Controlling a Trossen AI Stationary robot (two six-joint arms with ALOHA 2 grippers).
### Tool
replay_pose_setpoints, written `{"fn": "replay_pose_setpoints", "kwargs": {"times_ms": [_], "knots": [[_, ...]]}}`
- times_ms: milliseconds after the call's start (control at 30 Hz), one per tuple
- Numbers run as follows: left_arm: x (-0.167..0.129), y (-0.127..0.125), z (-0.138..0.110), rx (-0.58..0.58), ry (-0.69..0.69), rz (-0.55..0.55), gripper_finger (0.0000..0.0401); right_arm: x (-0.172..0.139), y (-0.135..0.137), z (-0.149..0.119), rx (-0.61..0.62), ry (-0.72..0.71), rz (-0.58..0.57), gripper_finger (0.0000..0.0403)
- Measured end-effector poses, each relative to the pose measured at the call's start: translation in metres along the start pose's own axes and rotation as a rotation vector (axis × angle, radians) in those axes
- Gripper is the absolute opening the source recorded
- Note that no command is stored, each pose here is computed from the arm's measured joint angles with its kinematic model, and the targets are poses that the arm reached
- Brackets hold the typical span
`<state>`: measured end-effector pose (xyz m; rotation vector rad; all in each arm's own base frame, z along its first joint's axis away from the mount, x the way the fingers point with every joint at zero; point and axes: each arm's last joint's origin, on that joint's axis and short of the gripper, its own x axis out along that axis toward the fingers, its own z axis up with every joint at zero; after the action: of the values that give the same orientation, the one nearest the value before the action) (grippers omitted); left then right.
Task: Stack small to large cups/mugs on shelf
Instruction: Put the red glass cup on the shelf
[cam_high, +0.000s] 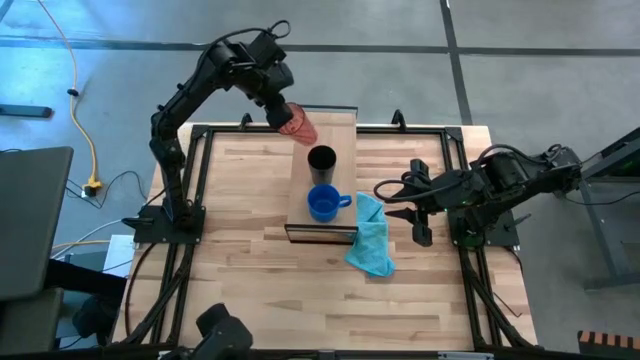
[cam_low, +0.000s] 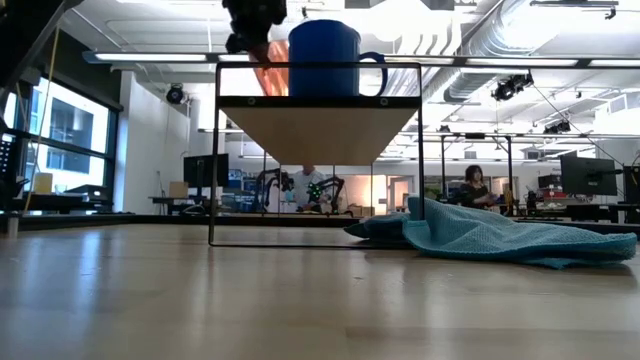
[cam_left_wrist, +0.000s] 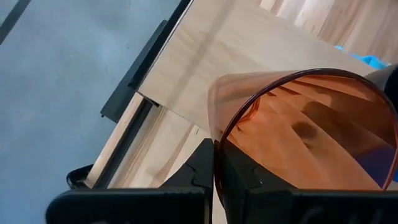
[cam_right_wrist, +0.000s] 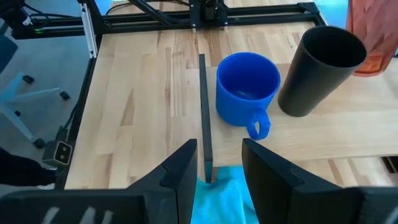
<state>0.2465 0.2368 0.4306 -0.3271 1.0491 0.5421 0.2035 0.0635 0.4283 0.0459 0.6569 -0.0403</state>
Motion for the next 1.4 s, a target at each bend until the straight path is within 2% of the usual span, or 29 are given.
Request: {"fn": "replay_pose_setpoints", "kwargs": {"times_ms": [200,1400], "knots": [[-0.011,-0.002,-0.003,-0.003,-0.029,-0.016,0.0,0.001,-0.002,0.001,-0.014,-0.011,-0.013,0.0119],[0.0,-0.001,0.001,0.014,-0.012,-0.047,0.0002,0.001,-0.005,0.002,0.019,-0.014,-0.028,0.0119]]}}
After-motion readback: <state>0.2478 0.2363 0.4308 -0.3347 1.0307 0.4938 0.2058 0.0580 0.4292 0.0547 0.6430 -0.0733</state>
